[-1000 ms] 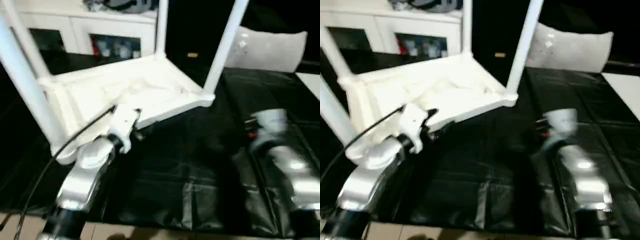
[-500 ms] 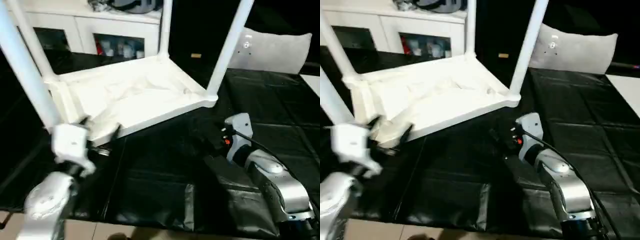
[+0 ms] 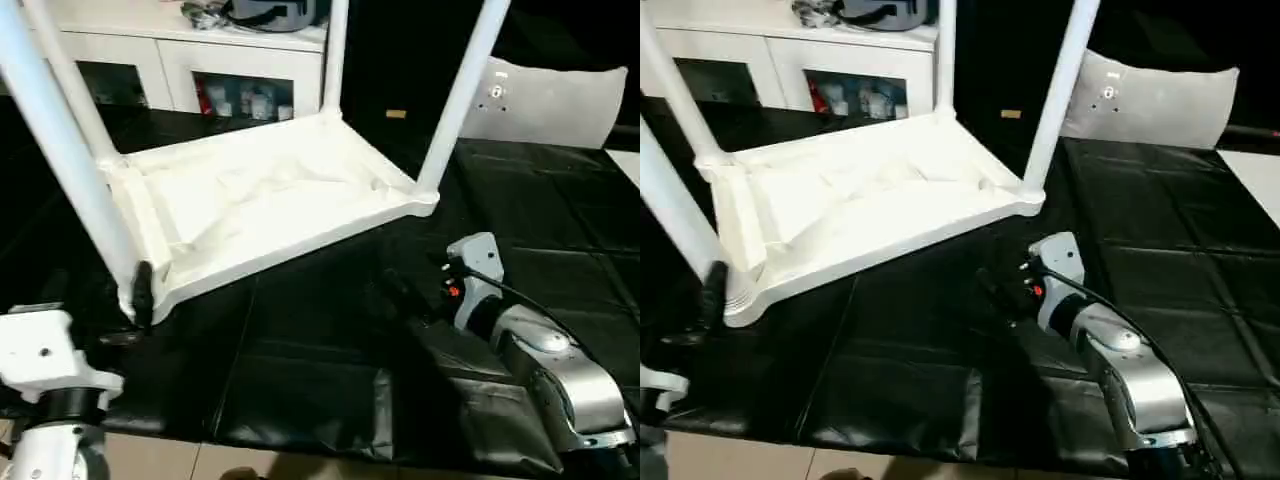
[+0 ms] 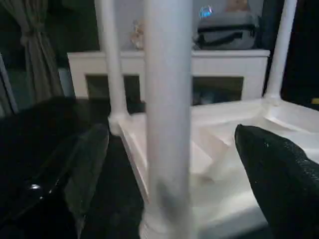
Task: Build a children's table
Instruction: Rotate table base
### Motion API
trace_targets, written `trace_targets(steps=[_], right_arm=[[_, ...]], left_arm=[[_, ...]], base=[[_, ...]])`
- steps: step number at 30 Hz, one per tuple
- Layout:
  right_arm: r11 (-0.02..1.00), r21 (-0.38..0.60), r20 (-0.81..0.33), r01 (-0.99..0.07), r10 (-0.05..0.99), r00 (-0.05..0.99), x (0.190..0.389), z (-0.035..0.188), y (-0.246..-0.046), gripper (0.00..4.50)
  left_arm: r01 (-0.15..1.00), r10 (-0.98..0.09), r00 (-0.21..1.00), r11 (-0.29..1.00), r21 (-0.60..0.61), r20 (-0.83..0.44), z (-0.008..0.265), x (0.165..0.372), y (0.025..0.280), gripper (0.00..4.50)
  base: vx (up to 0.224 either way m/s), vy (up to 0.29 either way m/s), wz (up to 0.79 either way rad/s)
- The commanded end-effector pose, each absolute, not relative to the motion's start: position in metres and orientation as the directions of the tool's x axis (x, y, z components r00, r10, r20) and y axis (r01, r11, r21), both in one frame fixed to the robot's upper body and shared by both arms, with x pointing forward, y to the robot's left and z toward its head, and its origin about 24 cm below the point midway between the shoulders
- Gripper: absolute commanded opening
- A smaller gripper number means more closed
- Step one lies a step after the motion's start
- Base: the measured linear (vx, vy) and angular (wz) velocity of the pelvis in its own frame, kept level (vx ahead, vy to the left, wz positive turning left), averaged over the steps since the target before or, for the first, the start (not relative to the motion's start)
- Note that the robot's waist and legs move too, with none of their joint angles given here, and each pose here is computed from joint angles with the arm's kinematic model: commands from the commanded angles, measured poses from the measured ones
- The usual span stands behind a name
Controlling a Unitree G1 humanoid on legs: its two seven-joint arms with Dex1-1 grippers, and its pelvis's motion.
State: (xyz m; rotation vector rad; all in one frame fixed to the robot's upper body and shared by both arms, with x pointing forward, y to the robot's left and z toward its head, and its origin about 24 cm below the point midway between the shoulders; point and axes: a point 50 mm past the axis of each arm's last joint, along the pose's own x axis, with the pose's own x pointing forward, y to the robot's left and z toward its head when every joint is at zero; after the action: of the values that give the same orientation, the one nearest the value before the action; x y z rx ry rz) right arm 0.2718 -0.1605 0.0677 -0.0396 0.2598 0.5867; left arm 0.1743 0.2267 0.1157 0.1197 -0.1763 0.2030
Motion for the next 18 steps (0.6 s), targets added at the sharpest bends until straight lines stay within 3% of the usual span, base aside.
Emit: trace_targets(steps=[1, 7, 9, 14, 18], right_arm=[[0.807, 0.047, -0.231, -0.589, 0.582, 0.779, 0.273, 0.074, -0.155, 4.5], [0.73, 0.084, -0.25, -0.678, 0.674, 0.695, 0.266, 0.069, -0.148, 4.5], [0.678, 0.164, -0.201, -0.717, 0.734, 0.648, 0.262, 0.075, -0.144, 4.5], [0.539, 0.212, -0.181, -0.815, 0.841, 0.509, 0.247, 0.079, -0.14, 4.5], [0.513, 0.212, -0.197, -0.832, 0.856, 0.478, 0.249, 0.078, -0.141, 4.5]], left_arm=[[-0.24, 0.221, 0.963, 0.963, 0.119, 0.155, 0.112, 0.18, 0.233, 4.45], [-0.225, 0.204, 0.972, 0.952, 0.206, 0.12, 0.115, 0.22, 0.26, 4.45], [-0.237, 0.222, 0.97, 0.956, 0.172, 0.103, 0.118, 0.234, 0.268, 4.45], [-0.237, 0.224, 0.97, 0.956, 0.171, 0.095, 0.123, 0.249, 0.275, 4.45], [-0.108, 0.1, 0.993, 0.985, 0.133, 0.066, 0.122, 0.264, 0.27, 4.45]], base=[[0.0, 0.0, 0.0], [0.0, 0.0, 0.0], [0.0, 0.0, 0.0], [0.0, 0.0, 0.0], [0.0, 0.0, 0.0]])
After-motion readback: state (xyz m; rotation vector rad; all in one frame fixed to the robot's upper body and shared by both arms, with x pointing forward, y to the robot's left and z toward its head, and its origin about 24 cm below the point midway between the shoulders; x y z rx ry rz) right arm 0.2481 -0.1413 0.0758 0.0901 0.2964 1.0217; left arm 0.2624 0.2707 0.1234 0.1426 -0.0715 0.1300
